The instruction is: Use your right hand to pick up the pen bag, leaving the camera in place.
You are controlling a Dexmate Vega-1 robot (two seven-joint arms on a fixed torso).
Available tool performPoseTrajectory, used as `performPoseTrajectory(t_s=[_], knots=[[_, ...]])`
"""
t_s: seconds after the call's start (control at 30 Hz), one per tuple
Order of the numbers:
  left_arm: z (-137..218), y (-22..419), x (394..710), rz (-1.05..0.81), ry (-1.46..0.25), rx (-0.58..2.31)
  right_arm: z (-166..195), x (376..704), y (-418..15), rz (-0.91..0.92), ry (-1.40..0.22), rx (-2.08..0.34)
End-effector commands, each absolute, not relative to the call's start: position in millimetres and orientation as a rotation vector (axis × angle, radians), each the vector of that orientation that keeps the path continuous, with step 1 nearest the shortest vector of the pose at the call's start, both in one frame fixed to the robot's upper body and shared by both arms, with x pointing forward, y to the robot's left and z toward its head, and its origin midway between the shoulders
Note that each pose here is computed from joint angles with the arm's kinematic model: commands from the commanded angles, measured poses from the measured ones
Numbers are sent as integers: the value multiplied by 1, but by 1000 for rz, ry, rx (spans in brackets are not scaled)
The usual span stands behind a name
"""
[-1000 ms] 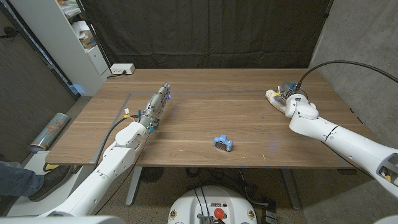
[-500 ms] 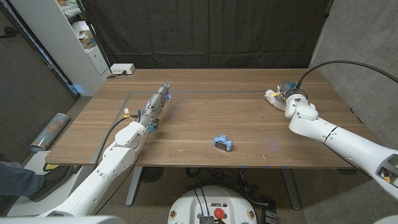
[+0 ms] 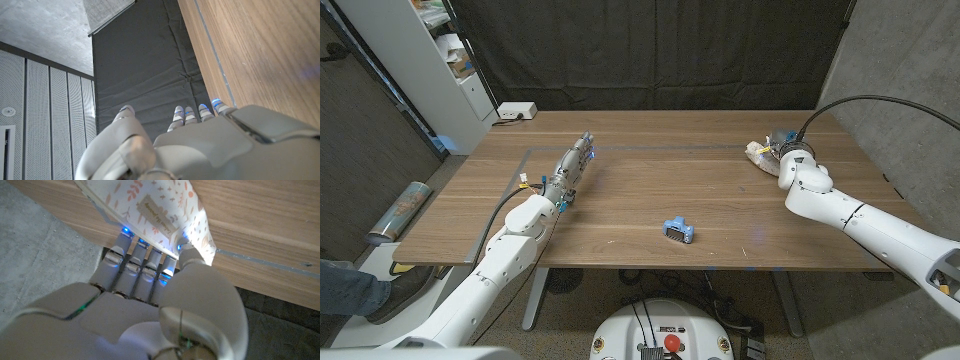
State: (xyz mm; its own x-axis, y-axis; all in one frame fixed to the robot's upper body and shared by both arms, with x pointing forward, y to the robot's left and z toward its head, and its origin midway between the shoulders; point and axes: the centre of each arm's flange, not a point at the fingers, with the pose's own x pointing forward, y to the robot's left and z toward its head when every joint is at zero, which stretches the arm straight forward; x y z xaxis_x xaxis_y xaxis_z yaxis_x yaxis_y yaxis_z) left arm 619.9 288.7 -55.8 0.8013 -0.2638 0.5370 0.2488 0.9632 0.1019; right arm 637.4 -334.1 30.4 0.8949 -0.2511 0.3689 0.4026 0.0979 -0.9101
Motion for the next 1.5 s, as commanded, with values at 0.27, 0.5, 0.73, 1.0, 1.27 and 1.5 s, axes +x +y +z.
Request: performPoseTrajectory(t_s=[0.27, 0.5, 0.73, 1.0, 1.27, 1.5], knots=[[-55, 288, 623, -283, -586, 24, 43, 627, -331, -509, -162, -1396], [-53, 288, 623, -288, -594, 24, 49, 622, -329, -519, -186, -1400], [-51, 286, 623, -292, -598, 26, 53, 616, -328, -531, -199, -1397], [-49, 283, 621, -298, -604, 32, 55, 606, -327, -544, -230, -1401], [-48, 281, 620, -298, -610, 28, 62, 597, -324, -548, -265, -1408], [-48, 280, 619, -298, -609, 29, 66, 594, -323, -543, -284, -1421]])
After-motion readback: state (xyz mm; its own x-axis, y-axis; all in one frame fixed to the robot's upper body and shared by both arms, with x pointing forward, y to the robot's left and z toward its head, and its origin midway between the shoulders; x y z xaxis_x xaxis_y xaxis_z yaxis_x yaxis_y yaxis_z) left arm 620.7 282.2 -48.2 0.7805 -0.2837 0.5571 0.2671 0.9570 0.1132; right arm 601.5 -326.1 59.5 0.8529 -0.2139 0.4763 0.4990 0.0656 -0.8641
